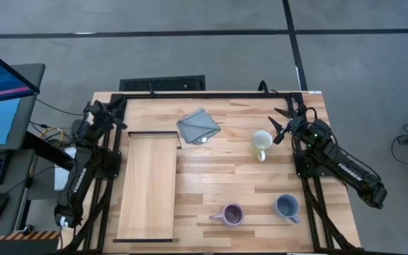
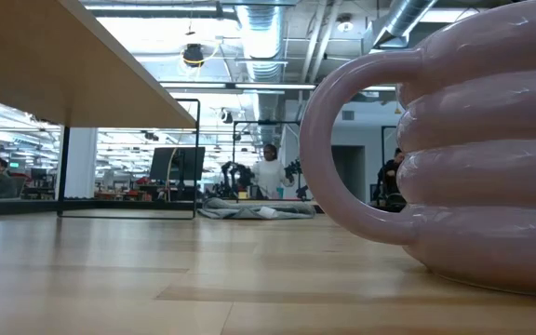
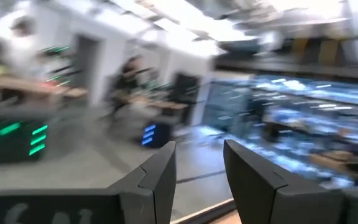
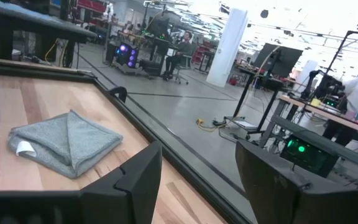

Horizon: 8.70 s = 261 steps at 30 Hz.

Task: Stack small to large cups/mugs on shelf
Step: Put the yellow mug on the shelf

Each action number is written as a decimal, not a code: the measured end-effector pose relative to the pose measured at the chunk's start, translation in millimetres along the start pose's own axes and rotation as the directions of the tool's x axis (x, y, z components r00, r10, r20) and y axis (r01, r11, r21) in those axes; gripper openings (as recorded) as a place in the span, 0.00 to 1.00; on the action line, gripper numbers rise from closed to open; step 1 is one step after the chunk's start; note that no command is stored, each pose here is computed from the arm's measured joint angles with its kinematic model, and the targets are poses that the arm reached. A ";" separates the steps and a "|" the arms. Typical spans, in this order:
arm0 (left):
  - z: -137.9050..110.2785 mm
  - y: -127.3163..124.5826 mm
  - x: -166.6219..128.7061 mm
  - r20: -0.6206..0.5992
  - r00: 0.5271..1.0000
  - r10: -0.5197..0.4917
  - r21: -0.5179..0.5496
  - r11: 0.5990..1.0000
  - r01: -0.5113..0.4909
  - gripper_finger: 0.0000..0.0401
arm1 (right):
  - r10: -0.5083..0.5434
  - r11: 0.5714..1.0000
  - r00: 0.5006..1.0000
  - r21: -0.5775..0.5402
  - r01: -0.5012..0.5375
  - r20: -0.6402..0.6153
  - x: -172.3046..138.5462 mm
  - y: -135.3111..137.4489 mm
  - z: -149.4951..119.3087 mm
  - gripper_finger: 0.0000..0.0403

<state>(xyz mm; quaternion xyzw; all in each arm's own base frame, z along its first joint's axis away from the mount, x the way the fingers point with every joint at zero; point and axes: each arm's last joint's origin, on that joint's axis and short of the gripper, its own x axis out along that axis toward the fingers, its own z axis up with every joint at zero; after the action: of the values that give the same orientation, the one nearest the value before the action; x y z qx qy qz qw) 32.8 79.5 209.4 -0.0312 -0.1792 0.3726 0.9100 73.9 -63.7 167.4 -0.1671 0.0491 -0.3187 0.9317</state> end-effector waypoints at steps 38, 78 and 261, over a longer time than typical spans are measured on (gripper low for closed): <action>60.8 -38.2 -6.8 -0.135 0.935 -0.327 0.050 0.940 0.336 0.23 | 0.000 1.000 1.000 0.008 0.000 0.001 0.0 0.0 0.1 0.57; 58.6 -35.6 -2.3 -0.170 0.919 -0.357 0.113 0.919 0.378 0.20 | -0.013 0.991 0.999 0.137 0.006 0.048 -0.1 -1.2 4.5 0.57; 32.6 -119.9 115.2 -0.576 0.659 -0.484 0.020 0.797 0.604 0.51 | 0.609 0.667 0.594 0.744 -0.025 -0.526 8.9 57.4 166.3 0.63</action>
<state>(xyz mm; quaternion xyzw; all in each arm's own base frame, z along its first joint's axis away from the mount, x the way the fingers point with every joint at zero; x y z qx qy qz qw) 177.2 70.1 297.6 0.0159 0.1258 0.0735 0.9892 147.0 19.9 304.1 0.3369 0.3372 -0.1656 0.8633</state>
